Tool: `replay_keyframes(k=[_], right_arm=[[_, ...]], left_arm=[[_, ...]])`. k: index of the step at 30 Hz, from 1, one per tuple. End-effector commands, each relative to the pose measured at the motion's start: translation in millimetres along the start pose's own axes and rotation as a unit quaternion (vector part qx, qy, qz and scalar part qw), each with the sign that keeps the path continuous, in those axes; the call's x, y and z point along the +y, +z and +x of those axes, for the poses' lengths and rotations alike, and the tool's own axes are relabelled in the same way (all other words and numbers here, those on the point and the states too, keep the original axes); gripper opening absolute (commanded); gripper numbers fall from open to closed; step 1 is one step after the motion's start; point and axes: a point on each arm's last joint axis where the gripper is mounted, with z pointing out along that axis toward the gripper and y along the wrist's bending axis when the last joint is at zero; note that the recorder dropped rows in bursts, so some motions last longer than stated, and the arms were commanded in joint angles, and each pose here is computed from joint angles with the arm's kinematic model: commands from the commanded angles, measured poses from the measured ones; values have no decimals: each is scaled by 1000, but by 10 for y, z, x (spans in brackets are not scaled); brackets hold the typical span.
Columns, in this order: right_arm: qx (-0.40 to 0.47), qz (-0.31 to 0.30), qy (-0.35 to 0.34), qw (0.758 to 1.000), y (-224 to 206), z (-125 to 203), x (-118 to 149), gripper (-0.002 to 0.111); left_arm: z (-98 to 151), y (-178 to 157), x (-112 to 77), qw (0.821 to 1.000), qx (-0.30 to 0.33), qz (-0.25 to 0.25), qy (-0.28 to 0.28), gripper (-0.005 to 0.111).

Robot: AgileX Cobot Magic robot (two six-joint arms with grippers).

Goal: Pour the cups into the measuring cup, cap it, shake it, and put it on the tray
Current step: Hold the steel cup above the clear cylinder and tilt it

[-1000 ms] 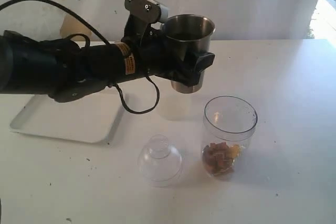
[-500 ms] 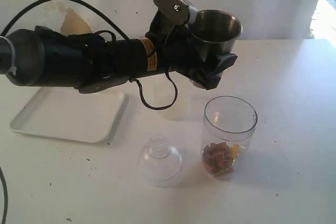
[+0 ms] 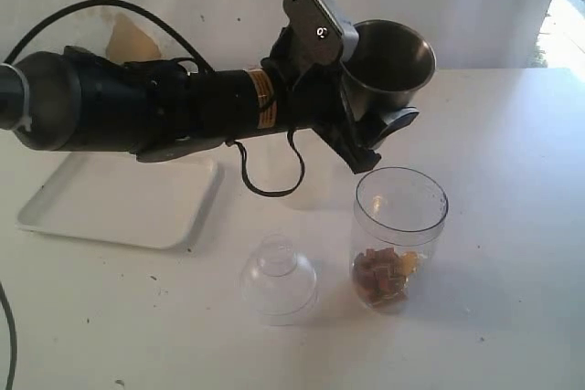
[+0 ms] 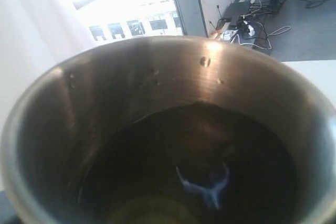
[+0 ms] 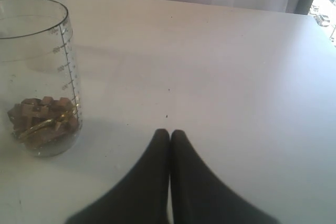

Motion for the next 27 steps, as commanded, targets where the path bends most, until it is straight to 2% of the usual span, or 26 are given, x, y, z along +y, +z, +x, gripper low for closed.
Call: replay_keyframes(k=[1,5,13,22,27], right_arm=[[-8,1,1,1000,-2,-9,-1,0],[-8,1,1,1000,-2,-9,-1,0],[-8,1,1,1000,-2,-9,-1,0],[-8,1,1,1000,-2,-9,-1,0],[-8,1,1,1000,-2,-9,-1,0]], left_arm=[[-137,-14,0,999,-34,6,12,0],[-140,-14,-1,998,-36,6,48,0],[-121,-15,12,998,-27,1,56,0],[-97,-14,22,994,-13,-4,109,0],[-97,-14,22,994,-13,-4,113,0]])
